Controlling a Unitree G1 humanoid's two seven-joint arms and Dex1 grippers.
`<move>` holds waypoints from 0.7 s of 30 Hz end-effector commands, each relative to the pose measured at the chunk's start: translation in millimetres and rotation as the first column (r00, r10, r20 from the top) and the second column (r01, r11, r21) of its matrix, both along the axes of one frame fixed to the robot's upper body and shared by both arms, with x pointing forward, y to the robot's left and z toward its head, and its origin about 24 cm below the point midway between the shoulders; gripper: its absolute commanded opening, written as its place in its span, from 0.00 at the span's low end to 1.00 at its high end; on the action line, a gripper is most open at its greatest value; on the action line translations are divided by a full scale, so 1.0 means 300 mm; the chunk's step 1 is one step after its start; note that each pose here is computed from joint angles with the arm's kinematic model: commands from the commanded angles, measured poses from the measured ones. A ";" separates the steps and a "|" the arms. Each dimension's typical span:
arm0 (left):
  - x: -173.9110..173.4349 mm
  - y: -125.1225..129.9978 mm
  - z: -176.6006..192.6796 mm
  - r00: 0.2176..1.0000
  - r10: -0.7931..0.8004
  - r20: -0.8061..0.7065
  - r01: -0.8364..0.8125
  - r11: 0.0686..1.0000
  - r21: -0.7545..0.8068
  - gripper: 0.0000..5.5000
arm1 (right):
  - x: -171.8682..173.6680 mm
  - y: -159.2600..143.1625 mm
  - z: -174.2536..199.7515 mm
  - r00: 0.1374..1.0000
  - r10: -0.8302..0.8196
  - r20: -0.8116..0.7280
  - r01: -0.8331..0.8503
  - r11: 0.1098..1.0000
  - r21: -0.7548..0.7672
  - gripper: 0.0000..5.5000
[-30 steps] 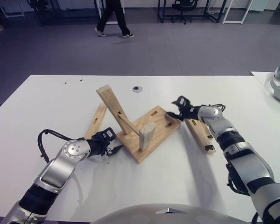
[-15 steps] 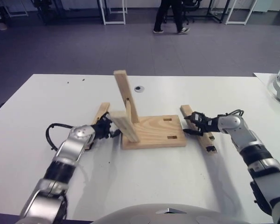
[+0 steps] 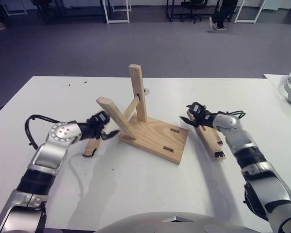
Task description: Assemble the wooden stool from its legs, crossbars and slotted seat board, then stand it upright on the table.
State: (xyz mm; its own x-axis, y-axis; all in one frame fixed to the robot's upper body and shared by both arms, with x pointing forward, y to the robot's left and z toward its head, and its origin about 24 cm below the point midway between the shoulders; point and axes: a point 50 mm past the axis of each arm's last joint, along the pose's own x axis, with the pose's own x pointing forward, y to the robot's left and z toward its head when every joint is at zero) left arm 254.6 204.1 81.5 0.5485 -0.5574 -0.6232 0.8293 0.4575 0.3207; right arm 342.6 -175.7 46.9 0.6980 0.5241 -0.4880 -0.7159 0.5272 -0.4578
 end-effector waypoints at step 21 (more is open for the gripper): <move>0.089 -0.059 -0.081 0.932 0.328 0.156 -0.288 0.929 -0.232 0.68 | -0.190 -0.321 0.036 0.843 -0.516 -0.151 0.534 0.770 0.349 0.57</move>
